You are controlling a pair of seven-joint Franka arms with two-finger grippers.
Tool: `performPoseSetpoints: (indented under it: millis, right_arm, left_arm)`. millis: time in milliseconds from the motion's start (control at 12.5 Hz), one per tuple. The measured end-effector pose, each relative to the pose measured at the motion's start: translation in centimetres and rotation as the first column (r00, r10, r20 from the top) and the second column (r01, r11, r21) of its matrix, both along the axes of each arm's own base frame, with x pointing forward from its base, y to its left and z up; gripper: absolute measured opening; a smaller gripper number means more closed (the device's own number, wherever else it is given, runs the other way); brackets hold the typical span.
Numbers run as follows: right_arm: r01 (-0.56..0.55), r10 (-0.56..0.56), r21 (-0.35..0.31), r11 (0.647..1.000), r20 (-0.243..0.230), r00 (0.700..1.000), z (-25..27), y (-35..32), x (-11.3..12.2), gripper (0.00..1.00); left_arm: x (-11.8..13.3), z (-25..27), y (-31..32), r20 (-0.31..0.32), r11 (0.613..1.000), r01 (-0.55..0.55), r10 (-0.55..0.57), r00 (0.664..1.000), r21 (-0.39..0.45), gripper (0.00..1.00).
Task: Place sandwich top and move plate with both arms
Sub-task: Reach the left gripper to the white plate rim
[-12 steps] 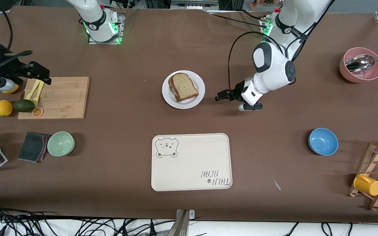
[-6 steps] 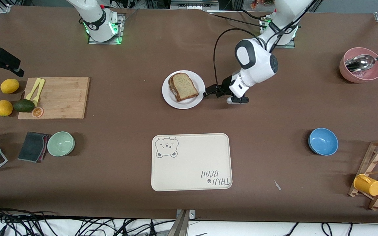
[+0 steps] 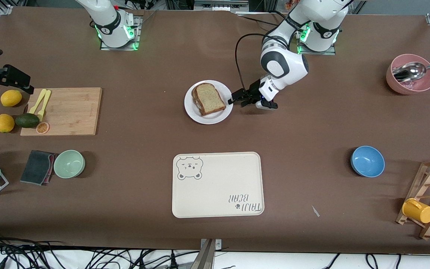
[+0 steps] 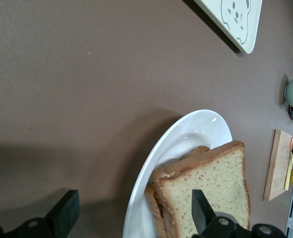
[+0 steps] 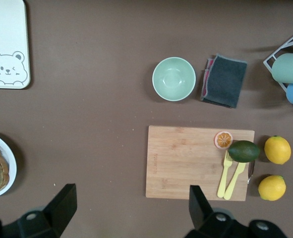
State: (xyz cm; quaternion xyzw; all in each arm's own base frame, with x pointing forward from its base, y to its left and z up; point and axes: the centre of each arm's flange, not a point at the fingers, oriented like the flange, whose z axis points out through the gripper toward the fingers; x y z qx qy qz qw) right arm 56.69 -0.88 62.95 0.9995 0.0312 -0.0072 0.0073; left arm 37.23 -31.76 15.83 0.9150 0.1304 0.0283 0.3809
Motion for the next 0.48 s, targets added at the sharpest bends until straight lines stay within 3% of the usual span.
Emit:
performPoseSetpoints:
  millis: [320, 480]
  right_arm:
    - [0.0, -0.001, -0.021, 1.0, -0.049, 0.999, 0.4, -0.2, -1.1, 1.0]
    - [0.007, -0.008, -0.025, 1.0, -0.056, 0.998, 0.6, -0.6, -1.3, 1.0]
  left_arm:
    - [-2.4, -0.7, -2.1, -0.023, 1.0, 0.023, -0.023, 0.999, -0.008, 0.98]
    - [-3.1, -0.8, -2.8, -0.028, 0.999, 0.038, -0.039, 0.999, -0.009, 0.88]
